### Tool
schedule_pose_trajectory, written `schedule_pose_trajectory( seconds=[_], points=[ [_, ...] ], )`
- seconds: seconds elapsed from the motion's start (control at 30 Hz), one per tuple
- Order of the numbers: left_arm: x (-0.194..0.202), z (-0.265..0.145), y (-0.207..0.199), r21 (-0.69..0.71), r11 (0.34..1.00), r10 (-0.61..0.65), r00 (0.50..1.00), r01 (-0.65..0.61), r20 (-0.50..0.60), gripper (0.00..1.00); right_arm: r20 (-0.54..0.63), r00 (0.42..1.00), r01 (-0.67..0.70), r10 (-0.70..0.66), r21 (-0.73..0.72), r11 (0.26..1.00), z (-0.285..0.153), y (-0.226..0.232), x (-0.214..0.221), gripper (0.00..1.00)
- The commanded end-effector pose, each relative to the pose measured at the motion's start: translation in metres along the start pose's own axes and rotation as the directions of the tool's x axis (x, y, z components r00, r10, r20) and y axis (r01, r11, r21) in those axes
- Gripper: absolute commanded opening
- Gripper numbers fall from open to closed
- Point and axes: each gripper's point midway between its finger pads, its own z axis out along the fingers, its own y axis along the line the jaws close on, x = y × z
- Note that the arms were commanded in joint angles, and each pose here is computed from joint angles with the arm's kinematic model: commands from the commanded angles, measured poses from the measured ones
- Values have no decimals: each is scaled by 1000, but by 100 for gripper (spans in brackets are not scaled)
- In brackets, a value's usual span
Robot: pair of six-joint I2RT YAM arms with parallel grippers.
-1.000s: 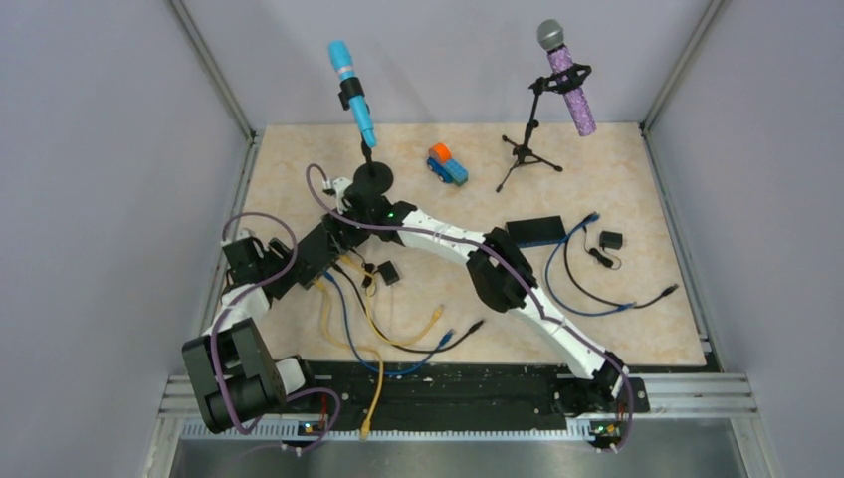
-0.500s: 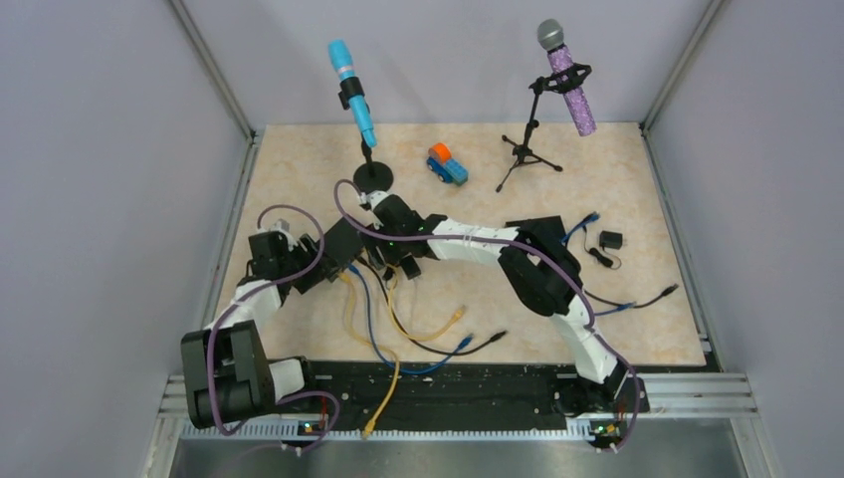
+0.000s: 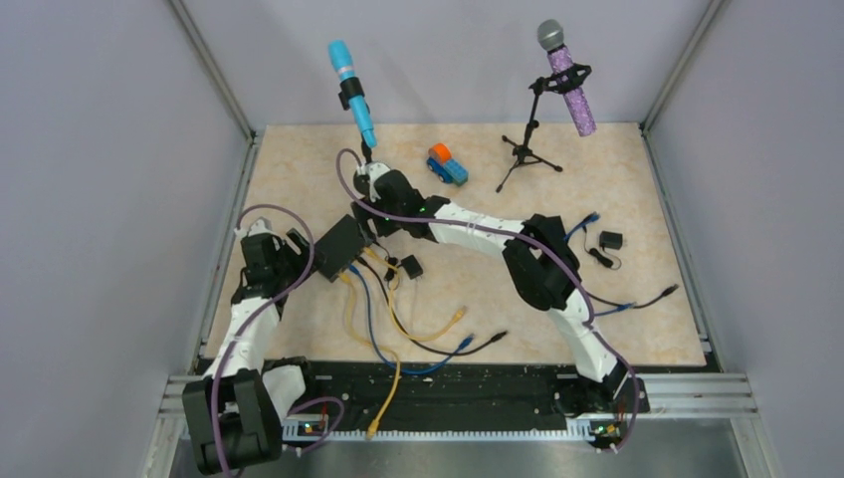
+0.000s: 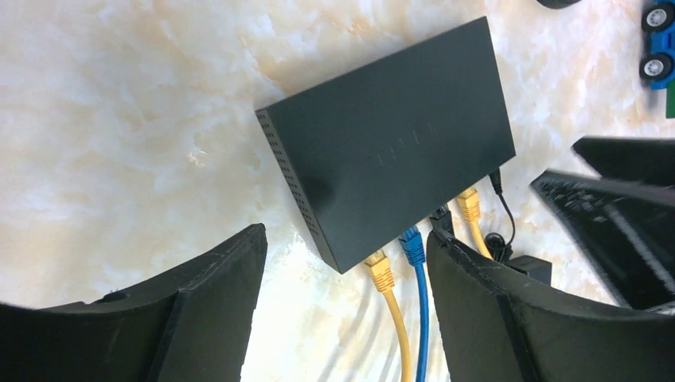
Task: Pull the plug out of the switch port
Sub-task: Move the switch port to the center of the board.
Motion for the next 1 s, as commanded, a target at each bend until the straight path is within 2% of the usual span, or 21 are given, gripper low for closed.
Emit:
schedule_pose_trajectory(
  seconds=[0.0, 0.37, 0.57, 0.73, 0.97],
  points=[
    [-8, 1, 8, -33, 999, -8, 999, 9, 41, 78, 108, 994, 38, -32, -57, 998, 19, 13, -37, 78],
    [-2, 17, -6, 60, 997, -45, 999, 45, -7, 78, 82, 987, 144, -135, -114, 983, 69, 25, -35, 79],
    [-4, 26, -14, 102, 994, -46, 999, 49, -29, 75, 52, 990, 142, -134, -190, 971, 63, 40, -22, 78],
    [1, 39, -15, 112, 992, -50, 995, 59, -88, 72, 8, 997, 78, -78, -200, 977, 52, 41, -6, 71],
    [5, 50, -30, 201, 979, -14, 987, 47, -161, 60, 55, 998, 14, -2, -218, 976, 19, 46, -9, 64]
  ],
)
